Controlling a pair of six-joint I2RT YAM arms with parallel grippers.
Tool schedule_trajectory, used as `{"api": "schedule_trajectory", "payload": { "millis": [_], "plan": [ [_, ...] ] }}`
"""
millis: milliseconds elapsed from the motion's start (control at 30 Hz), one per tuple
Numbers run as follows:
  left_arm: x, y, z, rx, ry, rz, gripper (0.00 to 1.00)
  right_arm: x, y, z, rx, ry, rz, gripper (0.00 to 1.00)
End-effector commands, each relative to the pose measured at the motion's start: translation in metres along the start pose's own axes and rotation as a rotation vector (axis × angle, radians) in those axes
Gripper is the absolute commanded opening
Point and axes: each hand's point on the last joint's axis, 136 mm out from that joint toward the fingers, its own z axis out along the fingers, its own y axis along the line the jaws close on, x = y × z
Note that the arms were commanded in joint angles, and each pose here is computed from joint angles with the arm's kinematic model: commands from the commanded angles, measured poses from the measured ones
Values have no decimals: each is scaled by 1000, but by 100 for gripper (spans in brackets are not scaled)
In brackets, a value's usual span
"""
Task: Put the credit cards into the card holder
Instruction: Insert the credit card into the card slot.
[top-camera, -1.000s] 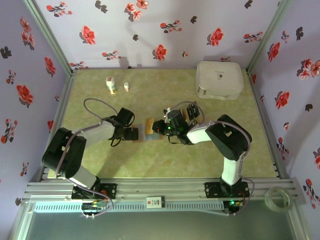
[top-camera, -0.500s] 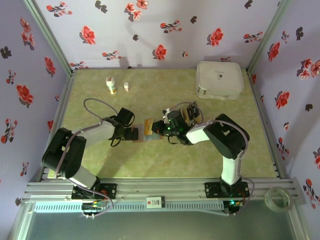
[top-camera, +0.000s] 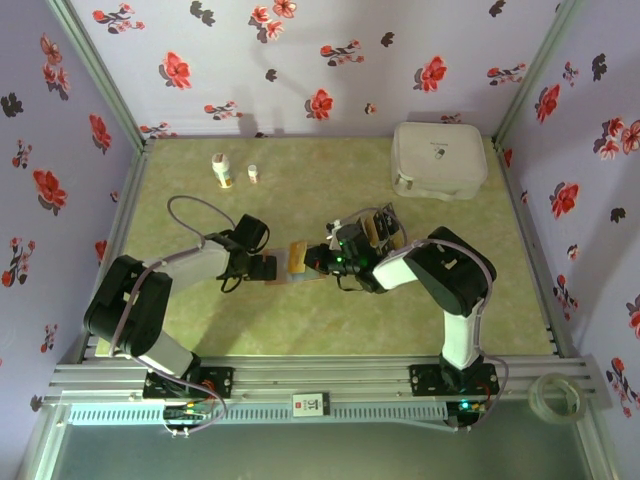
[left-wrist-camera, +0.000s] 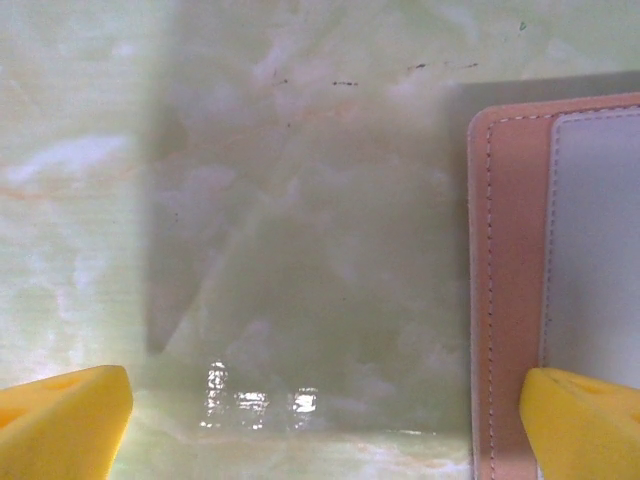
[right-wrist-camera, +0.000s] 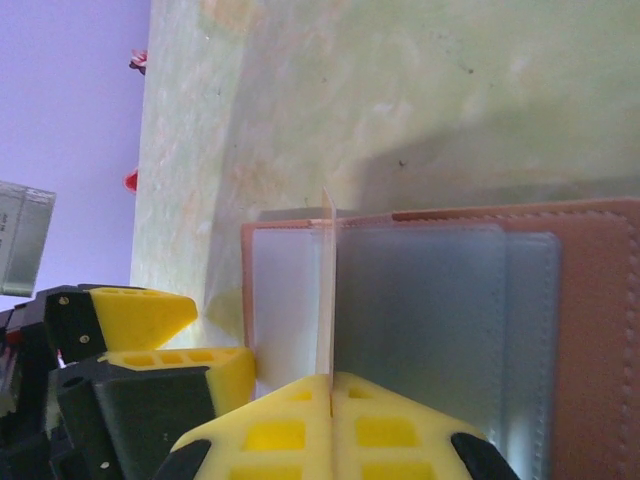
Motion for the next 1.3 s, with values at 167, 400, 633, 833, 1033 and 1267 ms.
{"api": "schedule_trajectory", "payload": {
  "millis": [167, 400, 633, 833, 1033, 1267],
  "plan": [
    [-22, -10, -13, 5, -30, 1, 100, 7, -9, 0, 7, 21, 18, 0],
    [-18, -8, -2, -19, -3, 4, 100, 8, -7, 0, -6, 32, 17, 0],
    [-10, 2, 3, -61, 9, -8, 100, 13, -9, 3, -16, 58, 22, 0],
    [-4, 9, 7, -93, 21, -17, 100, 14, -11, 4, -16, 60, 28, 0],
    [1, 15, 11, -119, 33, -31, 100, 15, -12, 5, -22, 64, 38, 0],
    [5, 16, 14, -123, 43, -33, 100, 17, -14, 6, -22, 73, 46, 0]
  ]
}}
